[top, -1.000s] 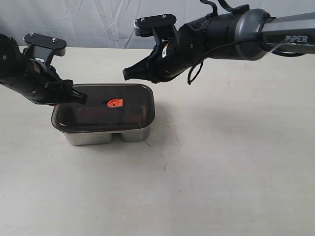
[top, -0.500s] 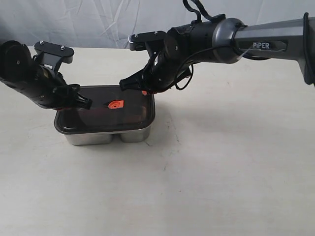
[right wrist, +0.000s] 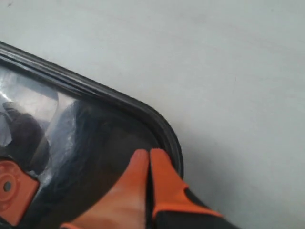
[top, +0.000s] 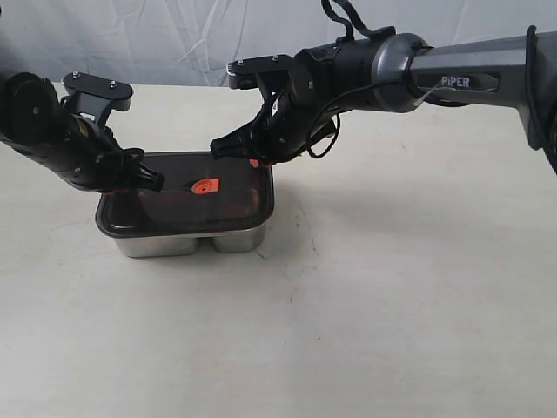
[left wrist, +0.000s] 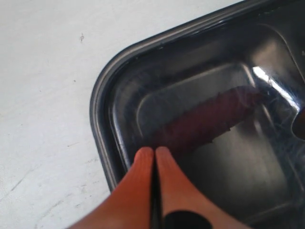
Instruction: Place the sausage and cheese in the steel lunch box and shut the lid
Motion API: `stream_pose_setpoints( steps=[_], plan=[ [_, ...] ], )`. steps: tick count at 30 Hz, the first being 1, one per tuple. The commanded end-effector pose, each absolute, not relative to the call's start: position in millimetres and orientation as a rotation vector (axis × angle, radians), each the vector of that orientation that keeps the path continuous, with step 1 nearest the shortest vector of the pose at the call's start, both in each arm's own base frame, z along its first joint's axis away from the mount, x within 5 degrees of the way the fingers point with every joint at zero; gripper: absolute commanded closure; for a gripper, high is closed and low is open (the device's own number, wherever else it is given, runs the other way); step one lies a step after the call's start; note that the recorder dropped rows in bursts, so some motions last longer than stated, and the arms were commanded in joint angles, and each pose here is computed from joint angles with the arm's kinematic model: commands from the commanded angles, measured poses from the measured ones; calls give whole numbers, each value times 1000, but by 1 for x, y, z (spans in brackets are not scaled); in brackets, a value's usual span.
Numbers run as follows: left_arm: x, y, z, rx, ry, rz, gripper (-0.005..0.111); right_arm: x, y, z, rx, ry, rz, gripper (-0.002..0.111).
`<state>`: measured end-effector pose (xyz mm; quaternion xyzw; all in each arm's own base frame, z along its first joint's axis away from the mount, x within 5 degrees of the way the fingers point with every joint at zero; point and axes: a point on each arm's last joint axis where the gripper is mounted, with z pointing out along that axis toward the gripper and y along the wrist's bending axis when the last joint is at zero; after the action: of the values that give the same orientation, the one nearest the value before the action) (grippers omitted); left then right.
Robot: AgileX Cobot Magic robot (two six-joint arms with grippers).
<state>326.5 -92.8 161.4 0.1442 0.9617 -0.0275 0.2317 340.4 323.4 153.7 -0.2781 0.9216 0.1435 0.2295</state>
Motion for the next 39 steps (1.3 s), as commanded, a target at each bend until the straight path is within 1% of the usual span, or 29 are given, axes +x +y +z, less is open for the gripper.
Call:
stream_pose_setpoints(
  steps=[1,6,9,20,23,30,33,36,39],
  plan=[
    [317,-92,136,406,2780,-65,106,334,316,141,-808,2626,344,109],
    [317,-92,136,407,2783,-64,106,327,310,183,-811,2598,361,109],
    [317,-92,136,407,2783,-64,106,319,305,194,-835,2643,342,109],
    [317,-92,136,399,2784,-70,106,289,320,183,-988,2672,335,109],
    [317,-92,136,399,2784,-70,106,285,321,175,-996,2675,337,109],
    [317,-92,136,397,2784,-72,106,281,319,139,-1015,2768,291,109],
    [317,-92,136,397,2784,-72,106,281,319,132,-1016,2786,285,109],
    [318,-93,137,396,2775,-73,106,282,319,130,-1016,2788,283,109],
    [319,-93,143,391,2743,-78,106,284,319,142,-1022,2735,281,109]
  ],
)
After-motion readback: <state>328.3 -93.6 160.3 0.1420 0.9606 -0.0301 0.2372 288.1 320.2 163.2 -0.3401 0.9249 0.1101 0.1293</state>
